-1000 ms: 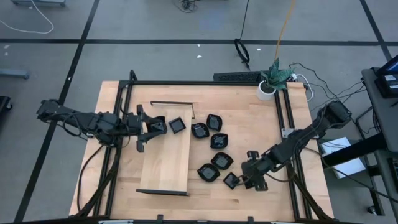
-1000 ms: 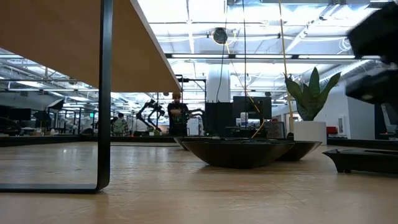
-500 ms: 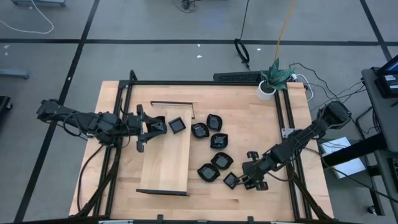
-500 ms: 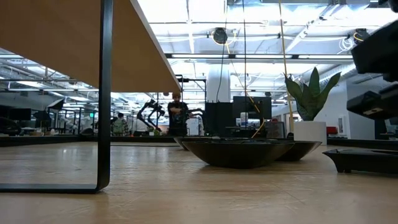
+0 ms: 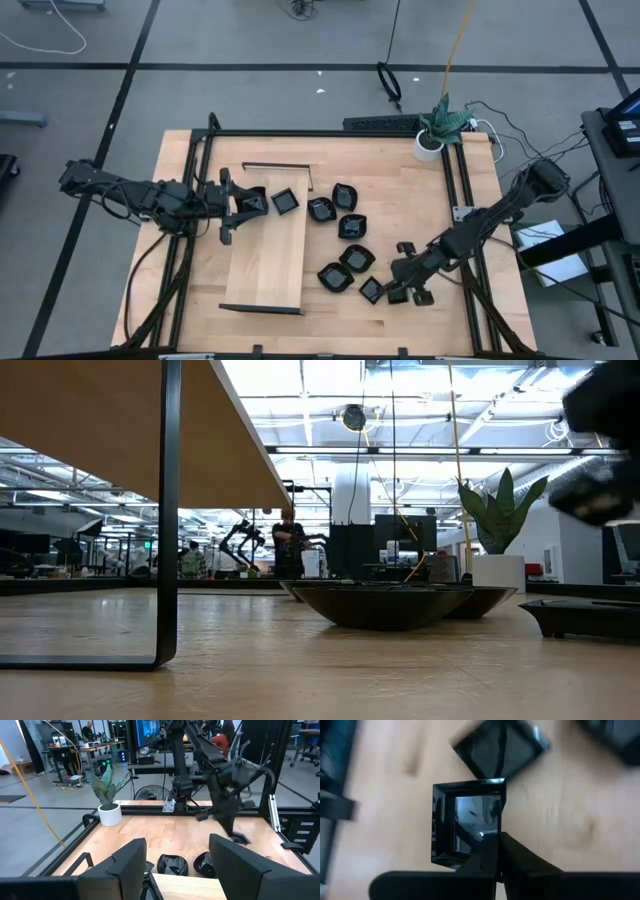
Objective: Pick & Place Mini shaped plates
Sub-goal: Stack the square plate on top of the square plate on the shelf
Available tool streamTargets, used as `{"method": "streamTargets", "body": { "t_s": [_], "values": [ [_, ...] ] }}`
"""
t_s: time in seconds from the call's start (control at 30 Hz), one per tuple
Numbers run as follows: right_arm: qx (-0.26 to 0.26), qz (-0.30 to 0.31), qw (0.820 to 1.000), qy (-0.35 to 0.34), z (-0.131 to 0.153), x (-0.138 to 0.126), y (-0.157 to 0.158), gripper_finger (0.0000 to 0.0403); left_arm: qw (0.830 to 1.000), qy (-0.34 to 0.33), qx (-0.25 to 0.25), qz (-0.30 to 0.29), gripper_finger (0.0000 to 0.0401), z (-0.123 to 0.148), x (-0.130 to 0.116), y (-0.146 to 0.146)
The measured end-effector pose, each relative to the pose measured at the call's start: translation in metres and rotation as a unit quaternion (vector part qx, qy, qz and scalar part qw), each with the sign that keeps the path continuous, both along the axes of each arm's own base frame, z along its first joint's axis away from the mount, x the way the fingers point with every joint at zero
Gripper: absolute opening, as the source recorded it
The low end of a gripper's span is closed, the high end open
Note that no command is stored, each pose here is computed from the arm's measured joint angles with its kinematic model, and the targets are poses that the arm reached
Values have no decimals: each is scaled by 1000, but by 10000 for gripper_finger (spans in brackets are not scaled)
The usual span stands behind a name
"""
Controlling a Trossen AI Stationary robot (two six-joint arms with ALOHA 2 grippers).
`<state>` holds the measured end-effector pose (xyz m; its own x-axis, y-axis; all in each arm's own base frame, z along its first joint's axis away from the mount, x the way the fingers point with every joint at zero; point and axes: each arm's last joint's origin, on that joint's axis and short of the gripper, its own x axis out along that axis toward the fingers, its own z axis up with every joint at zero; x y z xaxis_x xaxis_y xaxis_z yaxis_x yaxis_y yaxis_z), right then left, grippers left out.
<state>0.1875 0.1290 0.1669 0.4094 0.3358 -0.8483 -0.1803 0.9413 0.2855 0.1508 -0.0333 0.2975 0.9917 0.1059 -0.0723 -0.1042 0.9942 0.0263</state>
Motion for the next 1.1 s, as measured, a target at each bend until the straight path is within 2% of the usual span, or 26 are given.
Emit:
{"method": "streamTargets", "body": {
  "t_s": [0.17,0.23,0.3,0.43,0.57,0.67,0.73,0.77,0.87,0.97,1.03,1.1],
  "values": [
    [-30,26,992,-120,36,-5,-2,1,1000,6,-1,0,221,-1,2,0],
    [-70,39,976,-200,50,-5,-3,1,1000,10,0,1,221,-3,5,-1],
    [-125,41,947,-295,61,-1,-5,1,1000,20,0,1,221,-6,8,-2],
    [-240,36,853,-462,72,14,-12,0,999,38,-1,2,221,-13,19,-5],
    [-301,-25,737,-604,75,26,-31,0,999,32,-6,2,221,-16,32,-9],
    [-354,-92,661,-655,75,33,-53,0,1000,21,10,0,221,-18,42,-12],
    [-374,-139,624,-672,75,39,-68,0,1000,1,28,6,221,-17,51,-14],
    [-380,-158,612,-675,75,43,-74,0,999,-12,36,12,221,-17,56,-14],
    [-403,-173,610,-661,79,65,-89,0,997,-47,61,26,221,-19,72,-15],
    [-414,-191,597,-660,87,88,-98,0,992,-82,88,32,221,-22,86,-17],
    [-438,-182,595,-648,86,100,-99,0,989,-98,102,32,221,-25,95,-18],
    [-451,-179,586,-649,89,110,-98,0,987,-101,117,39,221,-29,103,-18]
  ]
}}
